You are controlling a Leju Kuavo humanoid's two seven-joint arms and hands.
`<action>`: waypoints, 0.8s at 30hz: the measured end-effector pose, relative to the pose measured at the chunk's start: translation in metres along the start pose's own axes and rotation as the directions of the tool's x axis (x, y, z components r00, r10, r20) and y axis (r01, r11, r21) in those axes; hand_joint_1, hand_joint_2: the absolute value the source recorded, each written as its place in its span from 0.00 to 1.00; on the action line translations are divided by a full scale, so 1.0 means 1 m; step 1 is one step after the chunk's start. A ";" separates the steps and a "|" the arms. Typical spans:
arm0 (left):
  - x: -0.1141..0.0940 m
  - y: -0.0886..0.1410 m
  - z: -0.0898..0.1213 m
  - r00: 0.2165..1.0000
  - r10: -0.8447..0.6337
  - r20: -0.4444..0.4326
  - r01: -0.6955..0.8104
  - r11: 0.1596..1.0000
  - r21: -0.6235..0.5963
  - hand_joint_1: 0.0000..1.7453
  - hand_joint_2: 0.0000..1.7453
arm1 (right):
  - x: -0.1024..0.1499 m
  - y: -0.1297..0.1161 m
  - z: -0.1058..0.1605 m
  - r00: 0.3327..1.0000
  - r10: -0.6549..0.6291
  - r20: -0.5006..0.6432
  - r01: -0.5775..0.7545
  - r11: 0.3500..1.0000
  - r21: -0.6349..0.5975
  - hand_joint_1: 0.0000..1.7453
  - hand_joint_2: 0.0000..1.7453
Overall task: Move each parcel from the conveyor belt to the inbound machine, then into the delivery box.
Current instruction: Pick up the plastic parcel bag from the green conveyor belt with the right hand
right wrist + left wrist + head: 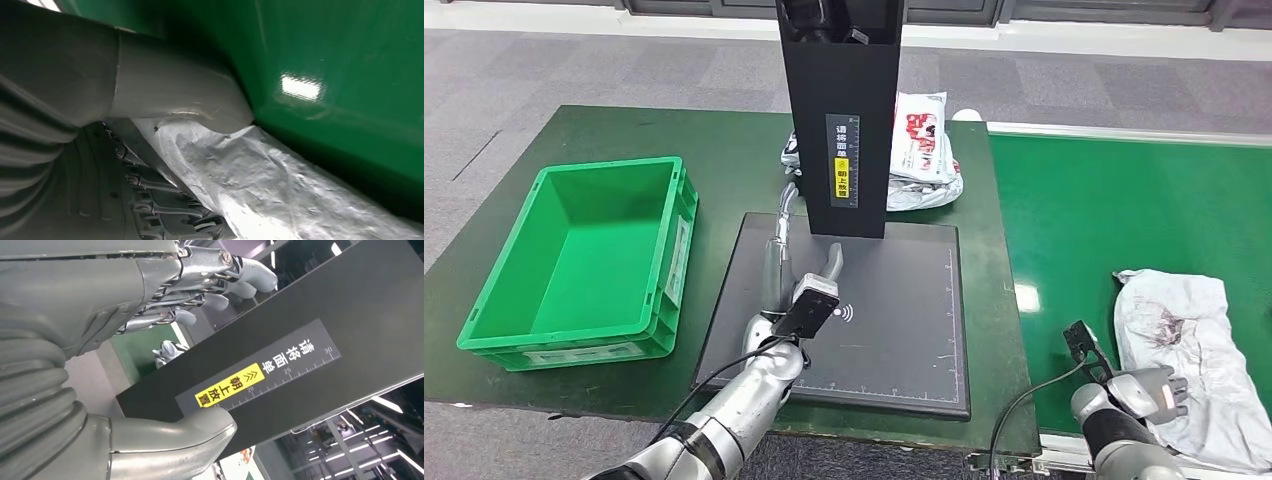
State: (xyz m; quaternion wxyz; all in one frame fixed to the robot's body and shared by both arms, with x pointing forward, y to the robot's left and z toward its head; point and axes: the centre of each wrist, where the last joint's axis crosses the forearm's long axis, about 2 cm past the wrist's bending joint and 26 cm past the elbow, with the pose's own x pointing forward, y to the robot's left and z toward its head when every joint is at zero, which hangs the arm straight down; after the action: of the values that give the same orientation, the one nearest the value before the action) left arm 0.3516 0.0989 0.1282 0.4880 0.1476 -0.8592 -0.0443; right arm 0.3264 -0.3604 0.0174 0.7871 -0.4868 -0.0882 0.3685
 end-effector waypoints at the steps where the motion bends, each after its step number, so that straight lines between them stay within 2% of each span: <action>1: 0.000 0.000 0.000 1.000 0.002 -0.002 -0.002 1.000 0.003 0.00 1.00 | 0.001 -0.001 0.000 1.000 0.008 0.002 -0.008 1.000 0.006 1.00 1.00; 10: -0.004 0.006 -0.001 1.000 0.011 -0.021 -0.011 0.999 0.031 0.00 1.00 | 0.003 -0.008 -0.002 1.000 0.005 0.029 -0.006 0.999 0.033 1.00 1.00; 12: -0.005 0.007 -0.001 1.000 0.006 -0.018 -0.005 1.000 0.029 0.00 1.00 | 0.003 -0.008 -0.001 0.998 -0.029 0.052 0.029 1.000 -0.001 1.00 1.00; 15: -0.005 0.008 -0.002 1.000 -0.008 -0.008 0.008 1.000 0.022 0.00 1.00 | 0.004 -0.006 0.001 0.985 -0.120 0.127 0.135 0.984 -0.113 1.00 1.00; 17: -0.006 0.008 -0.002 1.000 -0.015 -0.004 0.015 1.000 0.019 0.00 1.00 | 0.007 -0.006 0.006 0.960 -0.185 0.210 0.229 0.951 -0.209 1.00 1.00; 20: -0.006 0.009 -0.001 1.000 -0.021 0.000 0.021 1.000 0.015 0.00 1.00 | 0.014 -0.010 0.014 0.899 -0.249 0.360 0.373 0.868 -0.330 1.00 1.00; 24: -0.007 0.009 0.000 1.000 -0.031 0.001 0.031 0.999 0.011 0.00 1.00 | 0.023 -0.020 0.023 0.822 -0.265 0.504 0.488 0.785 -0.383 1.00 1.00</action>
State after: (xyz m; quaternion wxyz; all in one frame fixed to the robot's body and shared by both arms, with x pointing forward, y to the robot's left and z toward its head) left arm 0.3529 0.1099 0.1243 0.4858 0.1636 -0.8573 -0.0473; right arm 0.3414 -0.3339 0.0405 0.6549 -0.5514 -0.4461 0.2608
